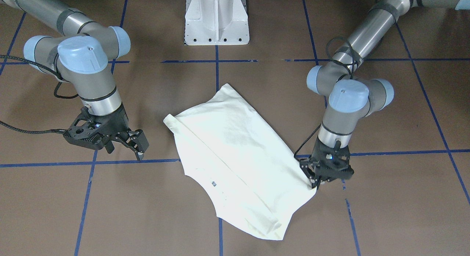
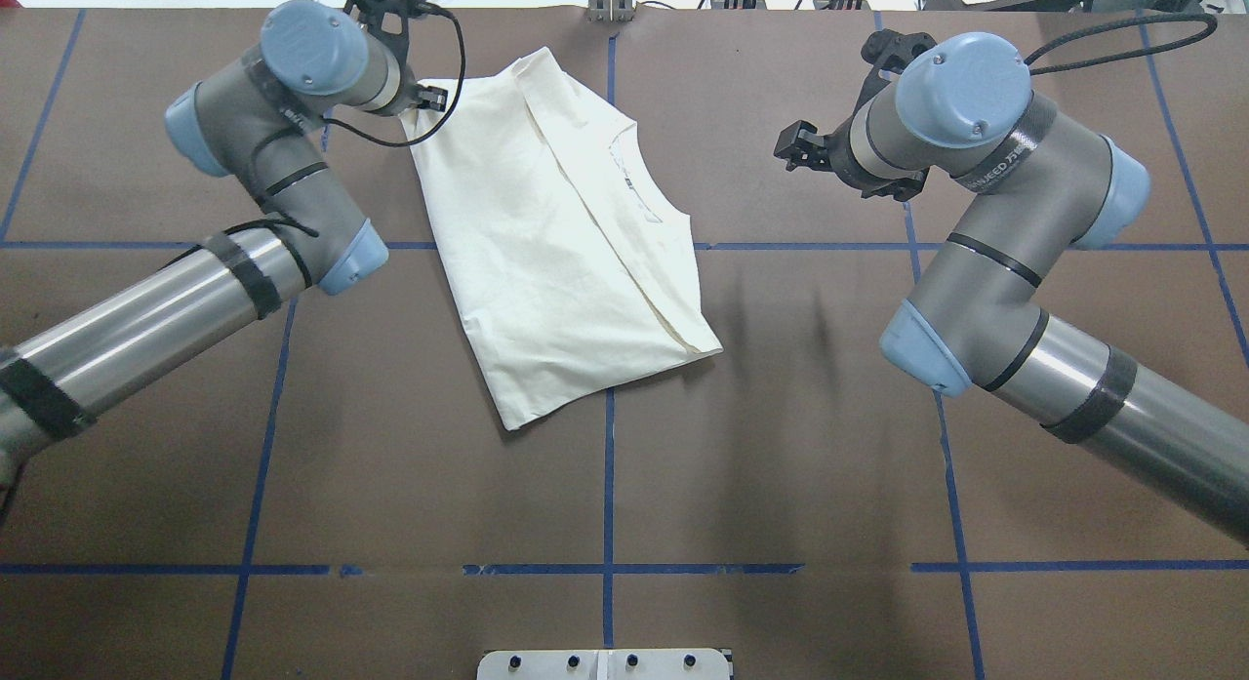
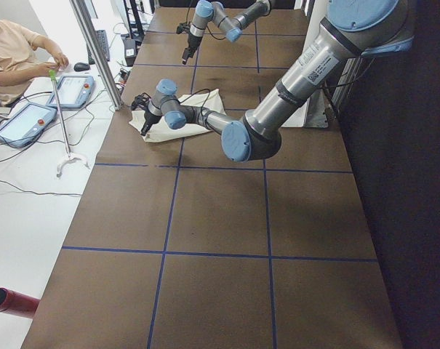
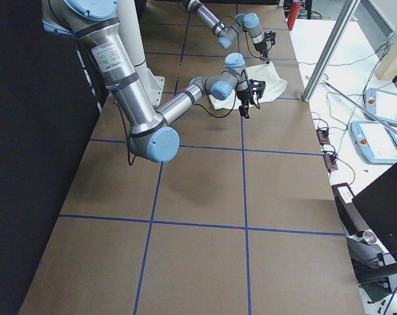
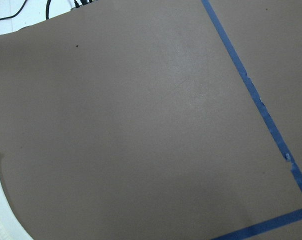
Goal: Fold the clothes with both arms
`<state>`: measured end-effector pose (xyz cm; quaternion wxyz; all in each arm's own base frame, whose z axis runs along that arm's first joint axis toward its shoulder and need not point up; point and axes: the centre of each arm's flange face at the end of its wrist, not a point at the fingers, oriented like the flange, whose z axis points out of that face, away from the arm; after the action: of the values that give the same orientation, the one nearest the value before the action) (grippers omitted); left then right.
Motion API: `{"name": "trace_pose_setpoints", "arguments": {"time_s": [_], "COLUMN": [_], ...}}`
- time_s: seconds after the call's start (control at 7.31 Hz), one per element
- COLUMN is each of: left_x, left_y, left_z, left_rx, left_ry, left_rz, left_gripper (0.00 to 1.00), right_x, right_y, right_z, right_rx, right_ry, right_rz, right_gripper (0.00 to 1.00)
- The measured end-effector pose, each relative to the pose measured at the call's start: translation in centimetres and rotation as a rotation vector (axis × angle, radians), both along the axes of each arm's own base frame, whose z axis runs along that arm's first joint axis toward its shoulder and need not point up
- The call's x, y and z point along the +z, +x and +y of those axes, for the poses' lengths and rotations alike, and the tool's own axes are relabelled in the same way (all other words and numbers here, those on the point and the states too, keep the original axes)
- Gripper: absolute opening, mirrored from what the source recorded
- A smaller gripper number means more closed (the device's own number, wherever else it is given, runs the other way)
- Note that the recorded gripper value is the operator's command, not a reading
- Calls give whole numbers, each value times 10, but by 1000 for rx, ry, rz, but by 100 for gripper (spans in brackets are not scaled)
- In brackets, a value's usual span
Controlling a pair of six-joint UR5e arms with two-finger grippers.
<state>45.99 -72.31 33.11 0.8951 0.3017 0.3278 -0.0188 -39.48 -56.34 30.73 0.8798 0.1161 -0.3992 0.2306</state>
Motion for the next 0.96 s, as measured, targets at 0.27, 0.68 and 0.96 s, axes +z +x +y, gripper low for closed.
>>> {"name": "trace_pose_setpoints", "arguments": {"time_s": [0.27, 0.68, 0.96], "left_x": [-4, 15, 25], "left_y": [-22, -81, -96], "left_z": [-31, -28, -11], "left_rx": [-13, 126, 161], "left_ry": [51, 96, 120], "left_rz": [-38, 9, 37], "left_gripper": [100, 100, 100], "right_x": [-6, -35, -56], "right_y": [-4, -53, -106], "right_z": [1, 1, -1], "right_rx": [-2, 17, 45], "right_ry": [2, -26, -23], "right_rz": [-8, -39, -20], "right_gripper": [100, 61, 57]}}
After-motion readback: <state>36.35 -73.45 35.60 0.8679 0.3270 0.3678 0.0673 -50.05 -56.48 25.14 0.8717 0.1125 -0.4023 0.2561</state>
